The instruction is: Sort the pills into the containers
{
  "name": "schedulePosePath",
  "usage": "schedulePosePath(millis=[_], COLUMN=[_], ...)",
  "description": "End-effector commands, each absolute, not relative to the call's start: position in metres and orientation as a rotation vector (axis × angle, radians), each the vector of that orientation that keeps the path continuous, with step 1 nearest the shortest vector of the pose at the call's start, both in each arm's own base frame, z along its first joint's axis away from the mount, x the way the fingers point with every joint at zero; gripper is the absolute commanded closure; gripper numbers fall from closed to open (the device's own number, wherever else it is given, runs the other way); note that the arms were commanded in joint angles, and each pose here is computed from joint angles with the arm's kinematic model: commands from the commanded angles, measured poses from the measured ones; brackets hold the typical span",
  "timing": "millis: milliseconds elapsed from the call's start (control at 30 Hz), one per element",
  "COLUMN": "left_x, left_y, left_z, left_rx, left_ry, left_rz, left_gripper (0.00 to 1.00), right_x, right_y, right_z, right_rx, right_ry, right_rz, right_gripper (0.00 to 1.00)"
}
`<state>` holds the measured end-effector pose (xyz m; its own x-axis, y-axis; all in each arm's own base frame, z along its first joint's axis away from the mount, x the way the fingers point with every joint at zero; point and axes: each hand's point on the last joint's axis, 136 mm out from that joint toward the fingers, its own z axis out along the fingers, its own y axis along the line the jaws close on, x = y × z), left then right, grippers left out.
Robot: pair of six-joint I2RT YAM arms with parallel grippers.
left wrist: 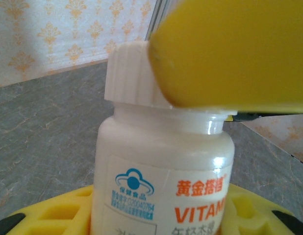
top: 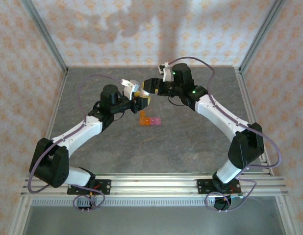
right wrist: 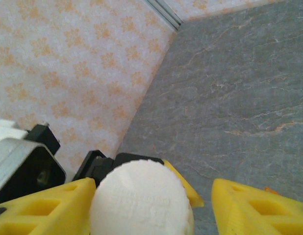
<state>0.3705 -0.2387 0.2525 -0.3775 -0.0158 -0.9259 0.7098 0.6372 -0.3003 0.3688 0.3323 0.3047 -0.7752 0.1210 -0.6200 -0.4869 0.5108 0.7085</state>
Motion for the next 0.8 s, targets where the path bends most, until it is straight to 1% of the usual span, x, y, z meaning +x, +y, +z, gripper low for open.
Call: schedulePosePath(millis=[0, 100, 200, 267, 433, 600, 667, 767], left_x=[0.373, 0.372, 0.37, 0.369, 0.368, 0.367, 0.367, 0.368], left_y=[-0.238, -0.237, -0.238, -0.239, -0.238, -0.239, -0.239, -0.239], left_z=[0.286, 0.285, 0.285, 0.284, 0.287, 0.29, 0.289, 0.289], left_rx=[0.566, 0.566, 0.573, 0.575, 0.564, 0.566, 0.564, 0.556], left_ry=[1.7, 1.701, 1.699, 1.701, 1.683, 1.675, 1.679, 1.679], left_rz=[-0.859, -0.856, -0.863, -0.871, -0.883, -0.905, -0.904, -0.906], left_gripper=[1.0, 1.0, 1.0, 1.0, 1.0, 1.0, 1.0, 1.0], right_x=[0.372, 0.37, 0.367, 0.368, 0.368, 0.358, 0.36, 0.363], right_y=[0.339, 0.341, 0.339, 0.332, 0.309, 0.308, 0.305, 0.306], right_z=[0.324, 0.324, 0.324, 0.323, 0.339, 0.342, 0.339, 0.339], right_rx=[-0.325, -0.341, -0.38, -0.398, -0.481, -0.582, -0.576, -0.538], right_ry=[2.079, 2.077, 2.07, 2.065, 1.961, 1.982, 1.999, 1.993], right_rz=[1.296, 1.309, 1.297, 1.287, 1.349, 1.347, 1.311, 1.328], right_gripper=[0.45, 0.58, 0.66, 0.68, 0.68, 0.69, 0.69, 0.69])
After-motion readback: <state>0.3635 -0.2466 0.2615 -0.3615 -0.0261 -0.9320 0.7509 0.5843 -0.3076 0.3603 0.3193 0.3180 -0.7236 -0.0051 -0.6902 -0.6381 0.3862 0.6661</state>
